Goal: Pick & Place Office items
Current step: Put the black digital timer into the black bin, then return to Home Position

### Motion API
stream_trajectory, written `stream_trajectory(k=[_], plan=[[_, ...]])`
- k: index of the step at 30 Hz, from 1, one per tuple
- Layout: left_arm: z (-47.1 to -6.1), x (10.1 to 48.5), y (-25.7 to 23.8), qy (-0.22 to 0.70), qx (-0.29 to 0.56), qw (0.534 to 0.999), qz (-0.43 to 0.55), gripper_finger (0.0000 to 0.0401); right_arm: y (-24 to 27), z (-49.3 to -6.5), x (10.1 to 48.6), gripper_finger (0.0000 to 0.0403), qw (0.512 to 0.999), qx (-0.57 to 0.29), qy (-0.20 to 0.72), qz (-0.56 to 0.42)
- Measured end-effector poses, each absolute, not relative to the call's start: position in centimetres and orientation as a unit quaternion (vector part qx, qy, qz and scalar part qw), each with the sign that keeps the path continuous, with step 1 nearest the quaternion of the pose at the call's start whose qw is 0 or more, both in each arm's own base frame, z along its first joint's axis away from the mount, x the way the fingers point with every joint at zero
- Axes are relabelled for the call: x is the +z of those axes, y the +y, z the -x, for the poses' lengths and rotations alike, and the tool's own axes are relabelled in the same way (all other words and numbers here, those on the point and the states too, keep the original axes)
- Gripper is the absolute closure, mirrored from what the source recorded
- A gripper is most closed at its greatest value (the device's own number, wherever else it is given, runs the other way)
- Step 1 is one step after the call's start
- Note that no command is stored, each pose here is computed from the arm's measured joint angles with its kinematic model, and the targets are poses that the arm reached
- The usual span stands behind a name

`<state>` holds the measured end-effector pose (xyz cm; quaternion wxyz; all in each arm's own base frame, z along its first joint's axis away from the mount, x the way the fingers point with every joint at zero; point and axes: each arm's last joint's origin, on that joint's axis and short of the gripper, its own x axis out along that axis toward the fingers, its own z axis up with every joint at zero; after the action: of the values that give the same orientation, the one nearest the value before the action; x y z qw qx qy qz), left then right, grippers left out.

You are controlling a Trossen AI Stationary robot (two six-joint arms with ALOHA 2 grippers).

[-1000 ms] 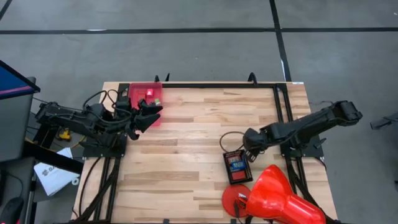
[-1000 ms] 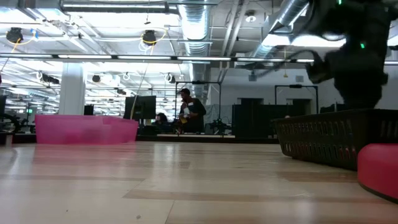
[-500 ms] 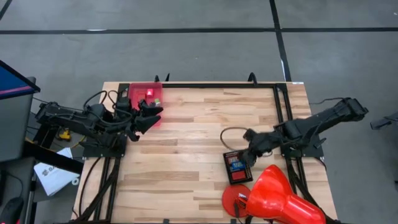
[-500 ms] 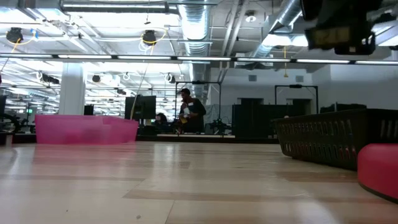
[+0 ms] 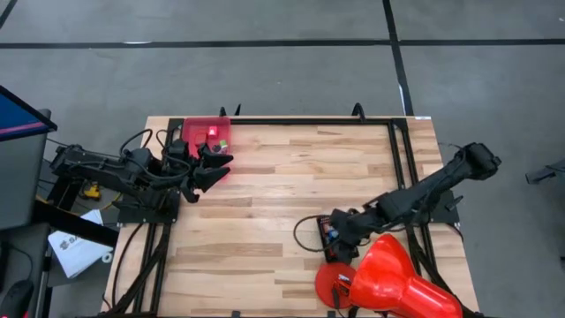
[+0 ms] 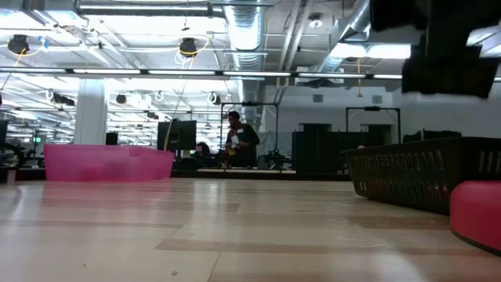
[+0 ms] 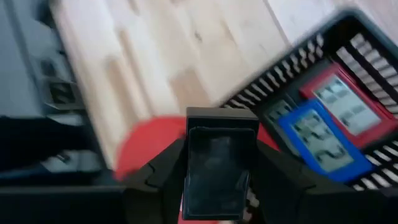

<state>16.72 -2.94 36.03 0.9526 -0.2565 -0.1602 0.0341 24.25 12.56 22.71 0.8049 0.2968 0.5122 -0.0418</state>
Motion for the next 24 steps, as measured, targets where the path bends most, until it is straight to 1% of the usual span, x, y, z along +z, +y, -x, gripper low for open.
stream_trajectory(k=[5, 8, 10, 13, 16, 20, 24], plan=[[-16.7, 36.0, -3.0, -0.158, 0.022, 0.954, 0.255, 0.0169, 12.4, -24.7, 20.7, 0.0234, 0.776, -0.034, 0.574, -0.260], [-16.7, 36.0, -3.1, -0.157, 0.017, 0.954, 0.256, 0.0169, 12.4, -24.4, 19.9, 0.0235, 0.757, -0.029, 0.609, -0.235], [-16.7, 36.0, -3.2, -0.156, 0.013, 0.954, 0.256, 0.0169, 12.3, -24.2, 19.7, 0.0241, 0.753, -0.028, 0.619, -0.222], [-16.7, 36.0, -3.3, -0.153, 0.012, 0.955, 0.253, 0.0169, 12.2, -24.2, 19.9, 0.0250, 0.759, -0.014, 0.617, -0.208], [-16.8, 35.8, -3.3, -0.141, 0.015, 0.958, 0.249, 0.0169, 12.2, -24.3, 20.0, 0.0246, 0.770, 0.003, 0.611, -0.185], [-16.8, 35.6, -3.3, -0.133, 0.017, 0.960, 0.247, 0.0169, 12.3, -24.2, 20.0, 0.0220, 0.783, -0.002, 0.604, -0.150], [-16.9, 35.3, -3.2, -0.122, 0.040, 0.962, 0.240, 0.0169, 12.0, -24.2, 19.9, 0.0196, 0.786, -0.019, 0.600, -0.144]])
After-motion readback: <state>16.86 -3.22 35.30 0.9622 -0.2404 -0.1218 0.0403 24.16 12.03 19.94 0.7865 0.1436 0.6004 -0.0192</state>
